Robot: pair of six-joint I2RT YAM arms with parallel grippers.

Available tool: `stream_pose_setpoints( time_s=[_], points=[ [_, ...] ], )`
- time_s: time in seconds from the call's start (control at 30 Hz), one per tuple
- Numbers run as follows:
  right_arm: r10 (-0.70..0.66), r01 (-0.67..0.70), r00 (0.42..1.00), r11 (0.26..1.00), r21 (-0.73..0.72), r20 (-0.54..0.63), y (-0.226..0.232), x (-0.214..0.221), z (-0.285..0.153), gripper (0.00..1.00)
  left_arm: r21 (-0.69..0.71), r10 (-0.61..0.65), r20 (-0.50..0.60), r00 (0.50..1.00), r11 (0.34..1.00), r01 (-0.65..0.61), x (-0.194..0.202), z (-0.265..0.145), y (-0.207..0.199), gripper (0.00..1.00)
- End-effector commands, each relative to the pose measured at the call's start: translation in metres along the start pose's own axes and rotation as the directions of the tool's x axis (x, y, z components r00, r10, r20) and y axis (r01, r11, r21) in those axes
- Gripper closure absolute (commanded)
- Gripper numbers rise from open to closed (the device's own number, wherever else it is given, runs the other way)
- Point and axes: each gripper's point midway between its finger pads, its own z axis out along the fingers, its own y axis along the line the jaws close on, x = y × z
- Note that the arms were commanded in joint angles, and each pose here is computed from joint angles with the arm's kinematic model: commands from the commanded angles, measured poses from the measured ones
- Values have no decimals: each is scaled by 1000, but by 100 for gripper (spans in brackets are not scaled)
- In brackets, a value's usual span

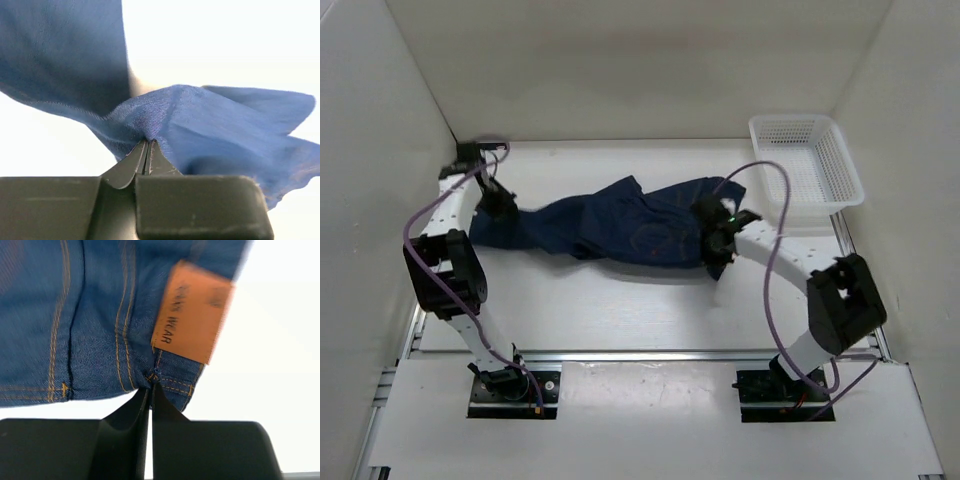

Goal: Fold and stack the trousers
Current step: Flatten the trousers out

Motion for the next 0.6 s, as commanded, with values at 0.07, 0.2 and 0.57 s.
stream_pose_setpoints(
  time_s=[0.07,0.2,0.57],
  points=[
    [46,-56,959,998,29,280,-52,-94,-84,100,112,59,240,969,990,-88,-72,-100,-52,90],
    [89,-124,932,989,80,351,-89,-85,-113,100,118,90,309,947,984,-132,-74,-141,-52,90],
    [347,-372,891,928,32,292,-128,-1,-119,1,-1,153,154,976,988,-155,0,-100,14,2]
  ],
)
